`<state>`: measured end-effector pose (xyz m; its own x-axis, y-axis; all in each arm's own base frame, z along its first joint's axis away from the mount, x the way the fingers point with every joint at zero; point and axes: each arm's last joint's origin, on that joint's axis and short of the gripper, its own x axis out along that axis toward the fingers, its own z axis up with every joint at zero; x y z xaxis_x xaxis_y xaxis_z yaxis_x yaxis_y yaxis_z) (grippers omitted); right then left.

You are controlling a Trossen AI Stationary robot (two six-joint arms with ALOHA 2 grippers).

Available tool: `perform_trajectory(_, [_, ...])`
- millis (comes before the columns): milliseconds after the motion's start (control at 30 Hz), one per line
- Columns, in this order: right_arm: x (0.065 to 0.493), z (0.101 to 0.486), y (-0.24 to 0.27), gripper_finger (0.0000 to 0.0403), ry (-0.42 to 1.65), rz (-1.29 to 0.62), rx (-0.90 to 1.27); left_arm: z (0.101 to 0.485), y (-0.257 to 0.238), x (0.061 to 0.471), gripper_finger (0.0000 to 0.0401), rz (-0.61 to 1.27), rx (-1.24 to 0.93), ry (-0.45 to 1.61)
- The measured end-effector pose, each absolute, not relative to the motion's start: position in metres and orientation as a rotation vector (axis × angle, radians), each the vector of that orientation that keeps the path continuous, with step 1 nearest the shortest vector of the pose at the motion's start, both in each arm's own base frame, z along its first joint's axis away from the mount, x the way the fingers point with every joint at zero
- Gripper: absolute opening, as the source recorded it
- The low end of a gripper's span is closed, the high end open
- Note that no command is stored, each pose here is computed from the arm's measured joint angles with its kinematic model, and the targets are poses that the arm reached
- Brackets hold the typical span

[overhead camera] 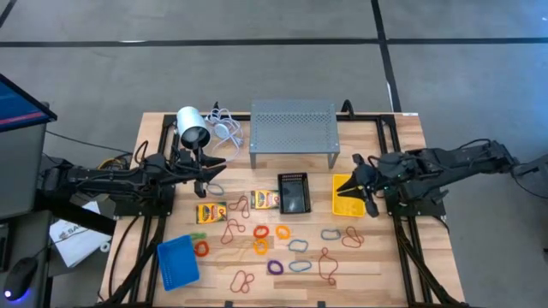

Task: Pick & Place Office Desk Supplies
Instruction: Put the blue rubber band into the yellow basket

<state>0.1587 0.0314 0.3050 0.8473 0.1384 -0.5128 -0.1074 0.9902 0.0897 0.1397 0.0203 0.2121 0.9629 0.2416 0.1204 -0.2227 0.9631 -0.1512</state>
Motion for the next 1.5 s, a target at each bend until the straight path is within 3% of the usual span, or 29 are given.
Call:
perform_trajectory(233, [0.167, 0.304, 0.032, 0.0053, 0.536, 0.113, 0.117, 0.212, 0.02, 0.14, 0.0104, 0.238, -0.118, -0.136])
perform_trajectory(533, [0.175, 0.285, 0.051, 0.0053, 0.75, 0.113, 0.244, 0.212, 0.02, 0.14, 0.0104, 0.238, -0.11, -0.135])
perform_trajectory(833, [0.184, 0.291, 0.088, 0.0053, 0.923, 0.209, 0.181, 0.212, 0.021, 0.14, 0.0104, 0.262, -0.113, -0.137])
perform_trajectory(1133, [0.195, 0.264, 0.121, 0.0053, 1.068, 0.263, 0.085, 0.212, 0.021, 0.14, 0.0104, 0.261, -0.112, -0.136])
perform_trajectory(1500, [0.213, 0.224, 0.135, 0.0053, 1.257, 0.158, 0.091, 0.209, 0.021, 0.14, 0.0104, 0.263, -0.113, -0.109])
